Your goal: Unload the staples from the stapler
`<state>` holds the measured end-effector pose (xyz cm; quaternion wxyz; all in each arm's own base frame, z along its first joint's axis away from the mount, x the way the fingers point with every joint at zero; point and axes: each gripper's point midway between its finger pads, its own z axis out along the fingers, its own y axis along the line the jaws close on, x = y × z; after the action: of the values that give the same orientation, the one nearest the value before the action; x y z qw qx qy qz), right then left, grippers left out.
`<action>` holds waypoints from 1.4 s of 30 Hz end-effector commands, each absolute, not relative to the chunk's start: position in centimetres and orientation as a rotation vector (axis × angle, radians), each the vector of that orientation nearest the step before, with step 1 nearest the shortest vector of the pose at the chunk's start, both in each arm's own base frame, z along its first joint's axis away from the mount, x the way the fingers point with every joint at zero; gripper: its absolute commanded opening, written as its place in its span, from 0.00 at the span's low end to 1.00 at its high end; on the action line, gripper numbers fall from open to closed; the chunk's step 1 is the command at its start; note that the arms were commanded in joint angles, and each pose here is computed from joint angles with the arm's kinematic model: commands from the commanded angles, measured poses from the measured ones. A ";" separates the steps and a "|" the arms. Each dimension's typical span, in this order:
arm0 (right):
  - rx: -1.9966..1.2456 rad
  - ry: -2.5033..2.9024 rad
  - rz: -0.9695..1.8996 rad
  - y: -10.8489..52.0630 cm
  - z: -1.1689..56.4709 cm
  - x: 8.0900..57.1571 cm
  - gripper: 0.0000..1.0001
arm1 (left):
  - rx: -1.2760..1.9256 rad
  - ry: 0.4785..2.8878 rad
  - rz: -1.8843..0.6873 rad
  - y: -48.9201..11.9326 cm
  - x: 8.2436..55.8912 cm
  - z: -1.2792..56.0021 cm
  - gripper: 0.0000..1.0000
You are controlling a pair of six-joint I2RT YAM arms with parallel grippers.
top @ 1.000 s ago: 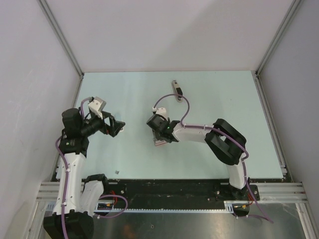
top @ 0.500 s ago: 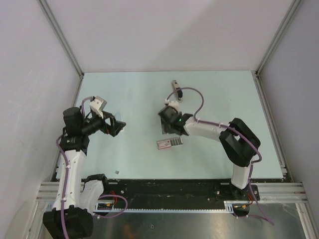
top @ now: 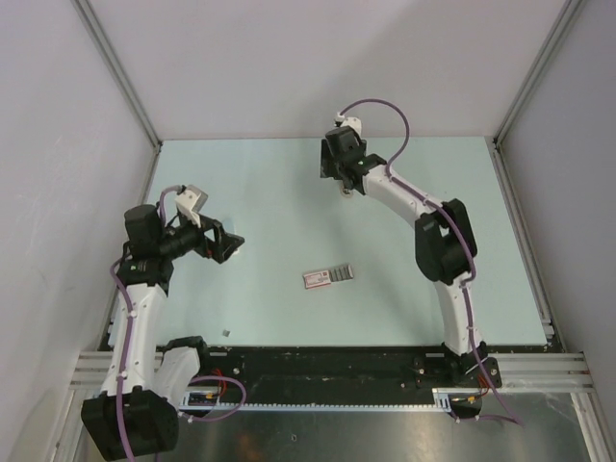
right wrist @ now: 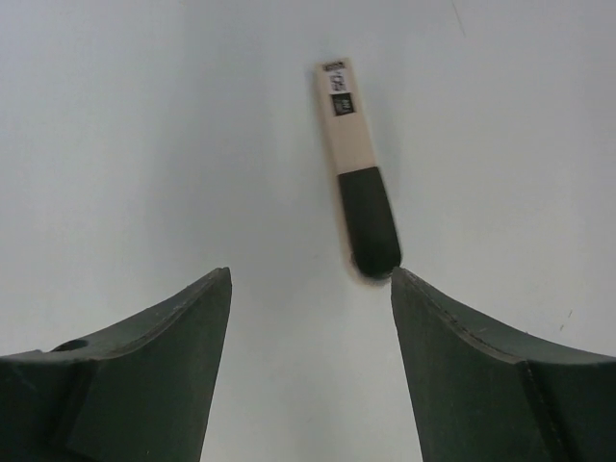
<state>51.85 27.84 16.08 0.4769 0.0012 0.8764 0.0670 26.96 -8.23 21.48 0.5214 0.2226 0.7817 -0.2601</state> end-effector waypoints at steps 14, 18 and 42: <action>-0.041 2.249 0.078 24.8 8.4 57.4 0.70 | 0.568 1.864 -0.660 -8.4 27.7 21.2 0.99; -0.044 2.246 0.097 25.2 8.0 57.8 0.65 | 0.567 1.868 -0.660 -8.4 27.6 21.0 0.99; -0.029 2.245 0.179 28.4 9.7 55.3 0.14 | 0.617 1.877 -0.653 -9.4 27.0 19.7 0.99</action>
<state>56.96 25.78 4.27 0.3992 -0.0218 0.9162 0.0287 27.14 -8.65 19.62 0.4995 0.2340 0.7873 -0.2754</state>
